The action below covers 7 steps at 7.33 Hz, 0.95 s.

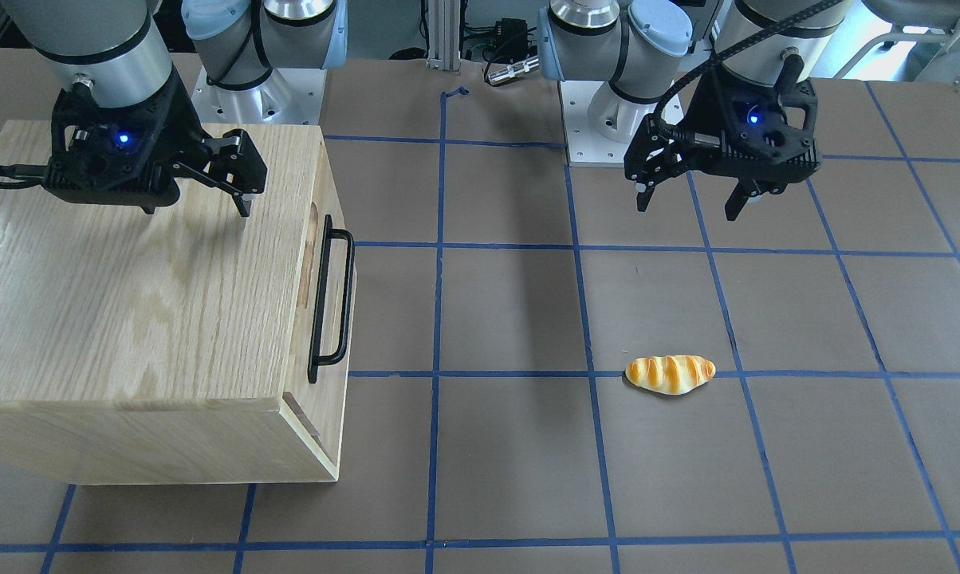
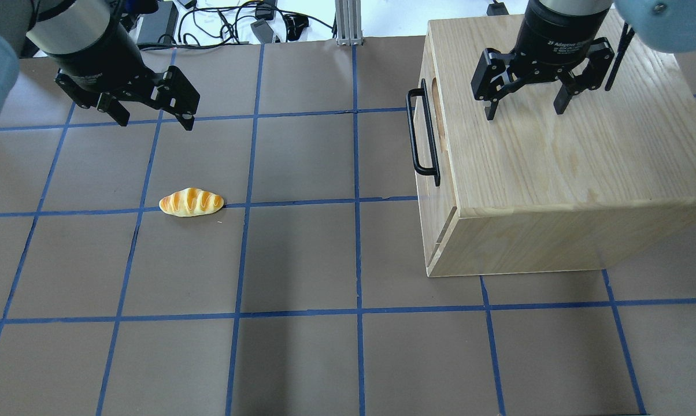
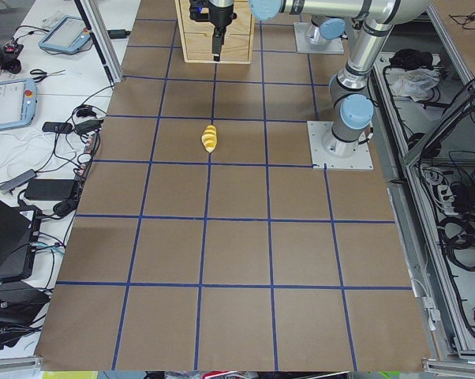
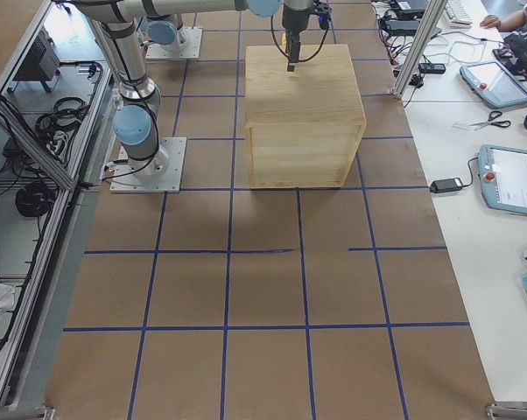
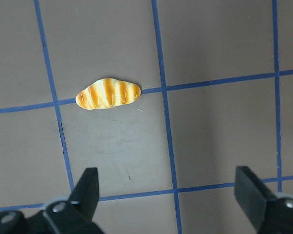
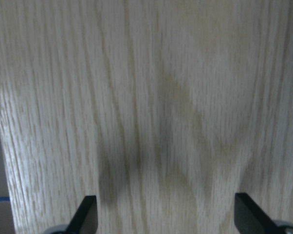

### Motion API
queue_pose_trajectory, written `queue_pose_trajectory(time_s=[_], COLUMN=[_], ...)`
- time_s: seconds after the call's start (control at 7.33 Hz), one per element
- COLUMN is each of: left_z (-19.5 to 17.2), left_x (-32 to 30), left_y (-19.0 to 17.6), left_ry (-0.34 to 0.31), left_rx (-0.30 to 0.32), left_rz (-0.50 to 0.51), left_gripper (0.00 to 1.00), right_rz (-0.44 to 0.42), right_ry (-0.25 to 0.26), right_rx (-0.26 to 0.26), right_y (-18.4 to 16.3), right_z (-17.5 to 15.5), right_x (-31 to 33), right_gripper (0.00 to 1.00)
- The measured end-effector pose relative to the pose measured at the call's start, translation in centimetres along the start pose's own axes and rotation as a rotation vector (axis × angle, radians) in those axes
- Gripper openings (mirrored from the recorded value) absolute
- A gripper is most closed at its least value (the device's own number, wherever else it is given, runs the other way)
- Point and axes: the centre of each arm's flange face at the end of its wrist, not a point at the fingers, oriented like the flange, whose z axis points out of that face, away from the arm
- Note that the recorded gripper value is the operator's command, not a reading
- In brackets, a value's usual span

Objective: Open upper drawer
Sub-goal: 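Move the left gripper toward the black drawer handle on the cabinet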

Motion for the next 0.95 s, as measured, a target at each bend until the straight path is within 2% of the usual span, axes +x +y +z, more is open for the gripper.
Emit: queue_pose_trajectory(time_s=[0.27, 0.41, 0.68, 0.95], left_z=[0.3, 0.8, 2.5, 5.5], left_x=[0.1, 0.3, 2.2, 6.0], left_y=[-0.1, -0.6, -2.7, -5.0], left_ry=[0.002, 0.019, 0.129, 0.217], left_rx=[-0.005, -0.009, 0.016, 0.027], left_rz=[-0.008, -0.046, -0.148, -0.167], left_gripper=[1.0, 1.0, 1.0, 1.0], right_rz=[0.0, 0.001, 0.001, 0.0], right_ry=[0.0, 0.0, 0.0, 0.0], right_rx=[0.0, -0.001, 0.0, 0.0], right_y=[0.0, 0.0, 0.0, 0.0], right_z=[0.0, 0.0, 0.0, 0.0], right_x=[0.0, 0.0, 0.0, 0.0], right_gripper=[1.0, 1.0, 1.0, 1.0])
